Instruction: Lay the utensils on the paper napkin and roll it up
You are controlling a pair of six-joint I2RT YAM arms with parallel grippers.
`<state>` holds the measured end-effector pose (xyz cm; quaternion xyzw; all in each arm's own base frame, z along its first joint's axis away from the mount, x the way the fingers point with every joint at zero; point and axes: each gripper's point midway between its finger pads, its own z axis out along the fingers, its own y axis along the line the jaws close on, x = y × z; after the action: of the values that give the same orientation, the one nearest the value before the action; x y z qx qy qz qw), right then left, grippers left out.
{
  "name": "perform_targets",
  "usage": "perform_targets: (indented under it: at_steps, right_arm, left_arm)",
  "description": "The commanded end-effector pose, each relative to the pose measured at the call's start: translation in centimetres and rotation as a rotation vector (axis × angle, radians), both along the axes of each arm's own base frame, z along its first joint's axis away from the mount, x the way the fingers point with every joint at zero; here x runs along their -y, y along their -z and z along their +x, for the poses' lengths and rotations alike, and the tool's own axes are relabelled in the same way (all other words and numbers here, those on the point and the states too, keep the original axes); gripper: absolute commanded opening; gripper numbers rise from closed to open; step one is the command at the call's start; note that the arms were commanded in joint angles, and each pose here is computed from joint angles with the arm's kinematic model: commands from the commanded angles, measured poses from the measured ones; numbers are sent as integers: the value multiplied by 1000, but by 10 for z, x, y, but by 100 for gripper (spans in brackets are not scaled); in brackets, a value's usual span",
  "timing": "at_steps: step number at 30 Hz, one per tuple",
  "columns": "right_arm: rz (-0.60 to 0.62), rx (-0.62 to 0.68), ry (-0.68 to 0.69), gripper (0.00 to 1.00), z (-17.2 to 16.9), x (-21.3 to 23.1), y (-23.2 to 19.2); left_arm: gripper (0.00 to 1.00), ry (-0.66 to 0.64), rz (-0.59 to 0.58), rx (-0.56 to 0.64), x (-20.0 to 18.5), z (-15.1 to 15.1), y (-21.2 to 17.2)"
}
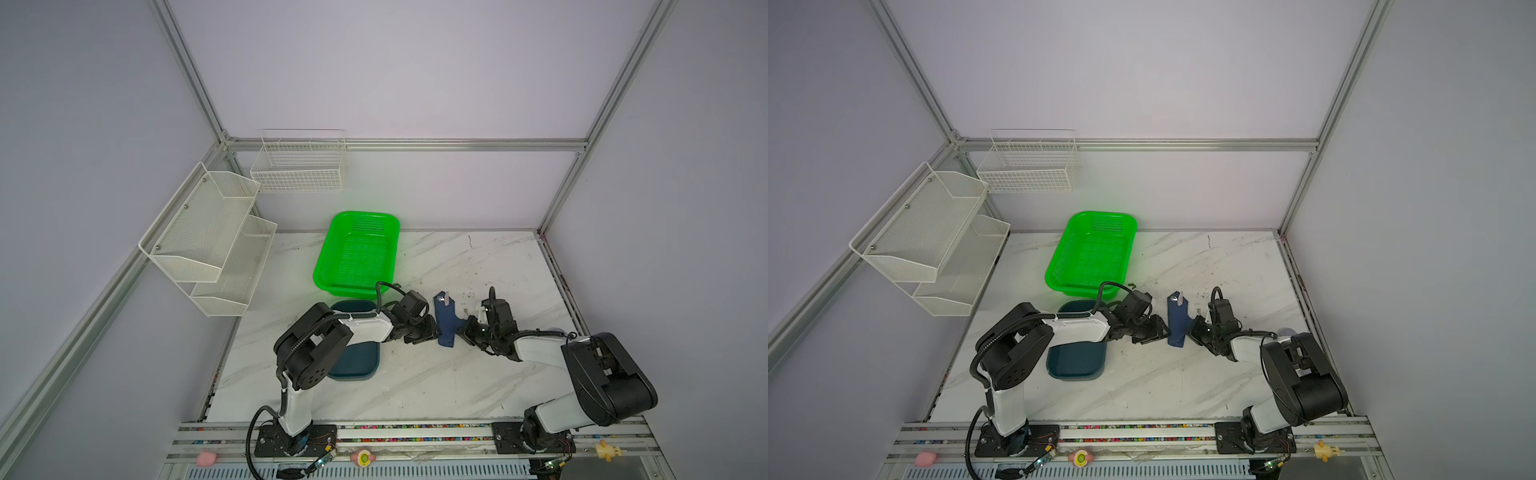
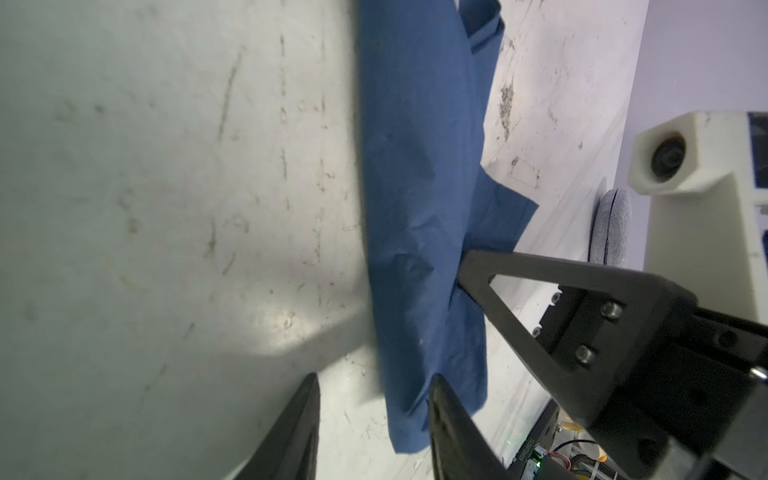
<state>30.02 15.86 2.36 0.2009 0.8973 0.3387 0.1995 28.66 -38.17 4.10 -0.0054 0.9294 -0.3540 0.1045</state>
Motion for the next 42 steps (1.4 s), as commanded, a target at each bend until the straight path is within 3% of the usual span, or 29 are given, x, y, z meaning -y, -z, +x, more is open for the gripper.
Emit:
perform_targets:
  at_steps: [1,15,31,36,42]
  right_arm:
    - [-61,-39,11,3,-4,10,13]
    - [-55,-35,-6,4,-6,8,11]
    - [-58,-30,-11,4,-6,9,9]
    - [-54,-24,-16,4,-5,7,7]
    - [-50,-8,-28,5,-3,6,2]
  left_arm:
    - [43,37,9,-33,2,-21,4]
    - [37,38,36,-52,9,-20,23]
    - [28,134,318,-13,-5,-39,57]
    - [35,120,295,29,-4,-34,37]
    - [43,81,174,141,3,-18,-20]
